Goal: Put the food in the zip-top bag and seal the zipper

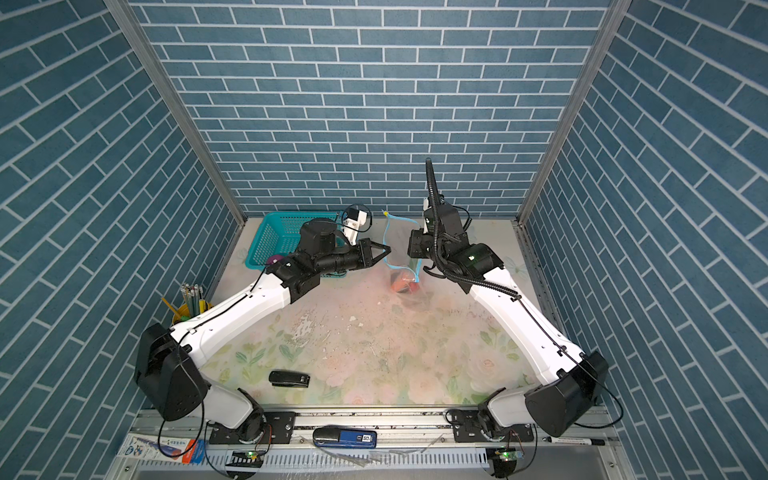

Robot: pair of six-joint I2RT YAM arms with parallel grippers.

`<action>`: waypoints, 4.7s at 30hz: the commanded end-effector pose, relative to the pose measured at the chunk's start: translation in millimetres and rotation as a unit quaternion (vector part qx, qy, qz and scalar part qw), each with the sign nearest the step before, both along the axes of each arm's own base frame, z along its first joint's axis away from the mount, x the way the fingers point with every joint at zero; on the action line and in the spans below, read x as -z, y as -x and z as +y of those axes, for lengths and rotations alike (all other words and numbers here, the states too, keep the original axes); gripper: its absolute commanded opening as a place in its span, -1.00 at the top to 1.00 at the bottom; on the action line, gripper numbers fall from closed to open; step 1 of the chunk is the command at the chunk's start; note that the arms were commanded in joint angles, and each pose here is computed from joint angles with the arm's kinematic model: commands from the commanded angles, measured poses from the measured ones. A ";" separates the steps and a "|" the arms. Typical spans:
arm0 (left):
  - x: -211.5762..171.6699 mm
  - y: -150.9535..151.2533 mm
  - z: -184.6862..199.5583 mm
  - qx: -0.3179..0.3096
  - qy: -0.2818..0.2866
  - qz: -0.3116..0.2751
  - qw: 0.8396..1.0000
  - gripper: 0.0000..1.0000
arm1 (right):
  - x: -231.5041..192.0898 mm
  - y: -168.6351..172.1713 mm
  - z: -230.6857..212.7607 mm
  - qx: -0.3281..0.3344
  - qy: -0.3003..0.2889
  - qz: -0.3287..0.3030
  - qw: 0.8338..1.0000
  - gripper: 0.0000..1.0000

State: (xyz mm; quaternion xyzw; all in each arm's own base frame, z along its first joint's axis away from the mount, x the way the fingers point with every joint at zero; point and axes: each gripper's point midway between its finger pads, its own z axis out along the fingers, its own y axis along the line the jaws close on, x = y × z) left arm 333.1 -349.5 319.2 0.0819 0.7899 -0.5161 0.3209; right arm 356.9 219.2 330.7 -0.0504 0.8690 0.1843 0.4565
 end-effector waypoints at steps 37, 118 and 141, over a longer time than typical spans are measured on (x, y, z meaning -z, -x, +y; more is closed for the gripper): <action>-16.1 -0.9 -12.6 -0.005 0.001 -0.026 1.000 1.00 | -10.7 -4.8 -27.6 0.047 0.020 -0.025 0.998 1.00; 22.6 -17.1 120.4 -0.063 -0.142 0.042 0.987 -0.26 | 39.0 -8.9 106.2 -0.125 -0.036 0.099 0.987 1.00; 55.9 -21.2 94.5 -0.024 -0.152 0.092 0.984 0.78 | 30.0 -2.5 99.7 -0.113 -0.018 0.089 0.989 1.00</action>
